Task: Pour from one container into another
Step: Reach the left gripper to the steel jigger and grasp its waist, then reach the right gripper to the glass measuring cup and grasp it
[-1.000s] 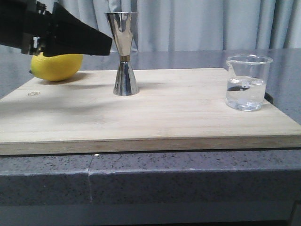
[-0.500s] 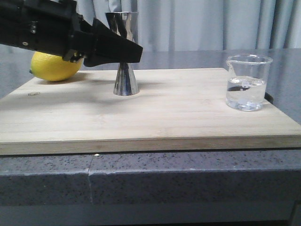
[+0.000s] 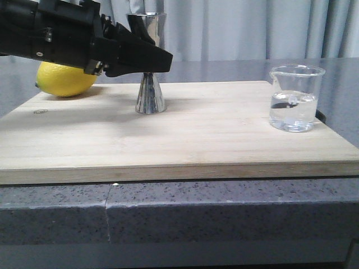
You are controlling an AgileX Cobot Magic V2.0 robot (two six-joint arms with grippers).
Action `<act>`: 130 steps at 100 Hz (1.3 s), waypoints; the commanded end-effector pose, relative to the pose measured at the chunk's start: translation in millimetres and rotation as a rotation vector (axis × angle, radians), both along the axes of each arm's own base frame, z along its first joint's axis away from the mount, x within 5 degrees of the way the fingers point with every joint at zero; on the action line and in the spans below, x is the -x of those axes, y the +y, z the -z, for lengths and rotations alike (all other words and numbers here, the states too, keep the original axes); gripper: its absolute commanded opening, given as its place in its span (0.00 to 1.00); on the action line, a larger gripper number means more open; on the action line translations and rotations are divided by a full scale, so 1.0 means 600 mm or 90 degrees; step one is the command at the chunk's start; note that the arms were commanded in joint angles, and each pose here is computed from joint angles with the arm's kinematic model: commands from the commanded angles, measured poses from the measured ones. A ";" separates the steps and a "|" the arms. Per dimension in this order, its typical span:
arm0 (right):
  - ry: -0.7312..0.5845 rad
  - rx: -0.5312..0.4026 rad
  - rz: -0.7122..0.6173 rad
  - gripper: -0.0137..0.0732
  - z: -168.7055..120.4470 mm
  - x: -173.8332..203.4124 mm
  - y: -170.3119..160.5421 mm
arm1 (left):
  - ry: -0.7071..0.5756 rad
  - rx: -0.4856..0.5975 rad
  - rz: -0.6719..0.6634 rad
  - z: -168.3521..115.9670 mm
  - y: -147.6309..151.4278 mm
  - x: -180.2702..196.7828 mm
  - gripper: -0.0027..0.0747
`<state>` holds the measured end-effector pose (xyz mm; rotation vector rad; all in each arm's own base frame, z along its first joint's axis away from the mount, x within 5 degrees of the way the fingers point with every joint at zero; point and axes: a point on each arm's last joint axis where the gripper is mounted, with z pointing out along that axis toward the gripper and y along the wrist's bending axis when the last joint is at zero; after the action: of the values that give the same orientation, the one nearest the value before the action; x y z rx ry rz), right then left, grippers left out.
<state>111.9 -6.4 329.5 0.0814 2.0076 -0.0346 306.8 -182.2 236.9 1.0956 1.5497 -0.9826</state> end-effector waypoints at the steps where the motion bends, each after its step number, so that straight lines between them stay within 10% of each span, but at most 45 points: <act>1: -0.064 0.014 -0.007 0.88 -0.029 -0.006 0.000 | -0.029 0.093 0.014 -0.054 -0.008 0.007 0.26; 40: -0.075 0.010 -0.017 0.88 -0.031 -0.007 0.003 | -0.036 0.163 0.104 -0.072 -0.011 0.029 0.23; 130: -0.120 -0.010 -0.351 0.88 -0.007 -0.066 0.140 | -0.033 0.163 0.103 -0.071 -0.011 0.028 0.23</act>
<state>146.4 73.1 321.7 -0.4592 1.9129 0.3078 295.2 -186.1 245.7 1.1347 1.4238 -1.1423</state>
